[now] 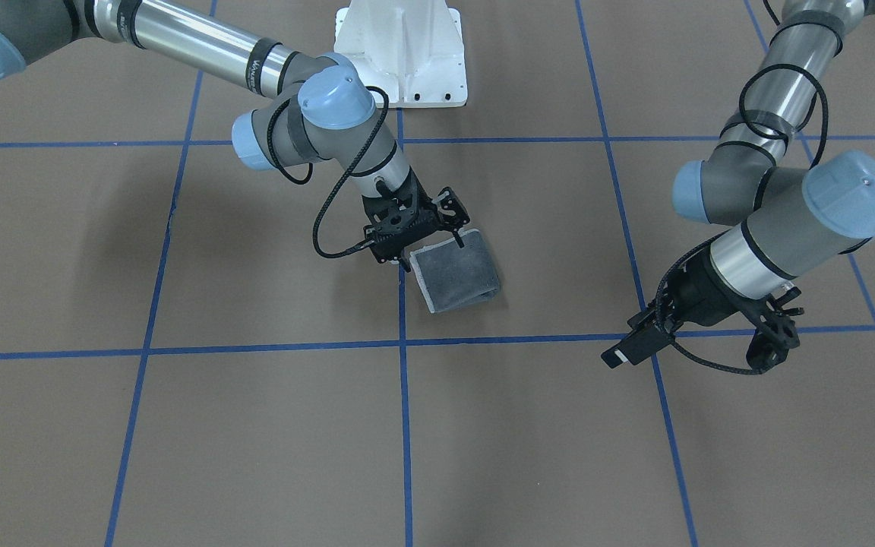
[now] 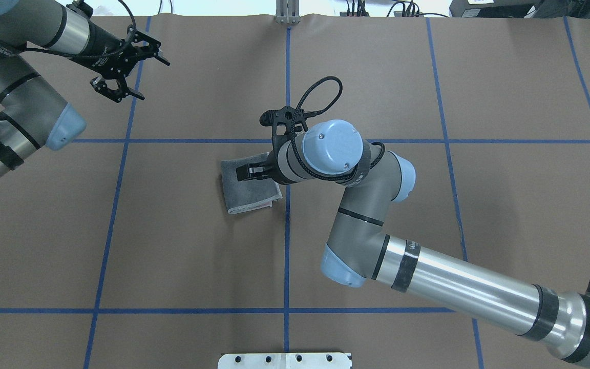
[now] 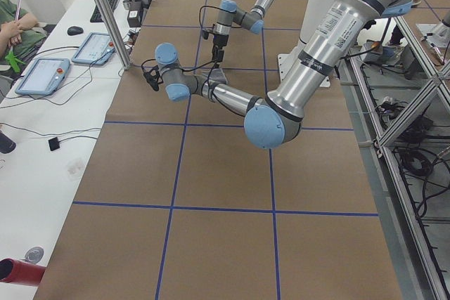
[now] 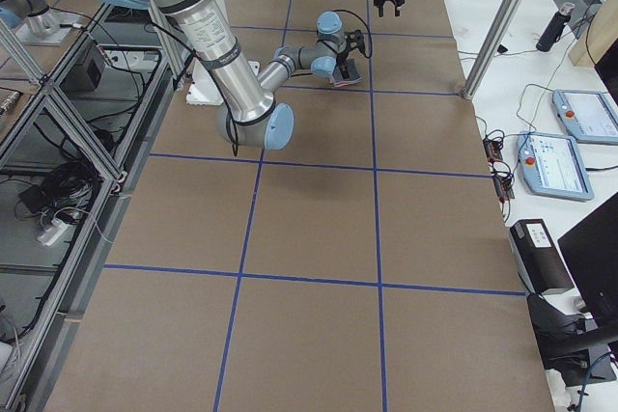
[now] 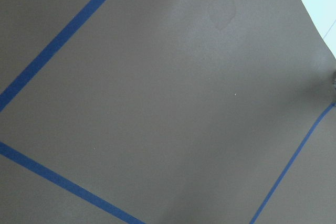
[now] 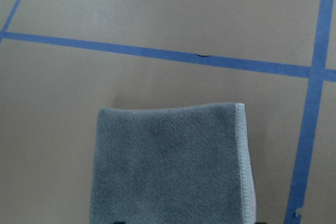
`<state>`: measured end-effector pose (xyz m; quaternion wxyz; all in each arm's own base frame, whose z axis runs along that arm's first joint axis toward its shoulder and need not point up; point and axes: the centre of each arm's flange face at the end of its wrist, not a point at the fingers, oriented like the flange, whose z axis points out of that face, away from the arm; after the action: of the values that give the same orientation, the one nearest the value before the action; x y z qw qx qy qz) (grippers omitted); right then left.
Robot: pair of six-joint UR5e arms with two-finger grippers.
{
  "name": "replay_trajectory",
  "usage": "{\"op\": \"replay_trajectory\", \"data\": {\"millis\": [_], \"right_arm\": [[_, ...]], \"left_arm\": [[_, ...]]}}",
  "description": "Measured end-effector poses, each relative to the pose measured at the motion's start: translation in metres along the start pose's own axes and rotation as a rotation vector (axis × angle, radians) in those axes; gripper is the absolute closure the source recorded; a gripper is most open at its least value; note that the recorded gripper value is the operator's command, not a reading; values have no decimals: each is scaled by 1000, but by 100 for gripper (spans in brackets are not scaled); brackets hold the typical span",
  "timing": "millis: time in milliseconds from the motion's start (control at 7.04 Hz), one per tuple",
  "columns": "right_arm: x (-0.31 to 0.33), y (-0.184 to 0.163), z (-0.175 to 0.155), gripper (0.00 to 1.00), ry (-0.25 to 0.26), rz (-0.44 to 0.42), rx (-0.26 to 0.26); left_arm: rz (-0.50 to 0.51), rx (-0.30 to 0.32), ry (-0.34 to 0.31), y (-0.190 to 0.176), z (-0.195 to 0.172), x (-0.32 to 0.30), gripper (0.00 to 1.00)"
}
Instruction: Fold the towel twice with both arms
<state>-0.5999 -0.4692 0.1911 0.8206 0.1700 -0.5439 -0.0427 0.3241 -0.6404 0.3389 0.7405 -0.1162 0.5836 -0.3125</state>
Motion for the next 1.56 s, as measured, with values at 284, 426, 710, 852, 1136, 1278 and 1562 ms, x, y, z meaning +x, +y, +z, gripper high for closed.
{"op": "replay_trajectory", "data": {"millis": [284,426,710,852,1136,1278,1562], "right_arm": [[32,-47,-29,0,-1,35,-50],[55,-71,-47,0,5,52,-80],[98,-105,-73,0,56,49,-135],[114,-114,-81,0,86,34,-149],[130,-119,-90,0,109,25,-154],[132,-119,-91,0,111,25,-153],[134,-118,-92,0,113,24,-152]], "left_arm": [[49,-43,31,43,1,15,0],[87,-68,42,78,14,19,0],[143,-74,60,145,55,16,0],[159,-69,59,169,76,10,0],[175,-70,42,202,108,-4,0],[176,-70,27,205,120,-10,0],[173,-47,4,199,139,-19,0]]}}
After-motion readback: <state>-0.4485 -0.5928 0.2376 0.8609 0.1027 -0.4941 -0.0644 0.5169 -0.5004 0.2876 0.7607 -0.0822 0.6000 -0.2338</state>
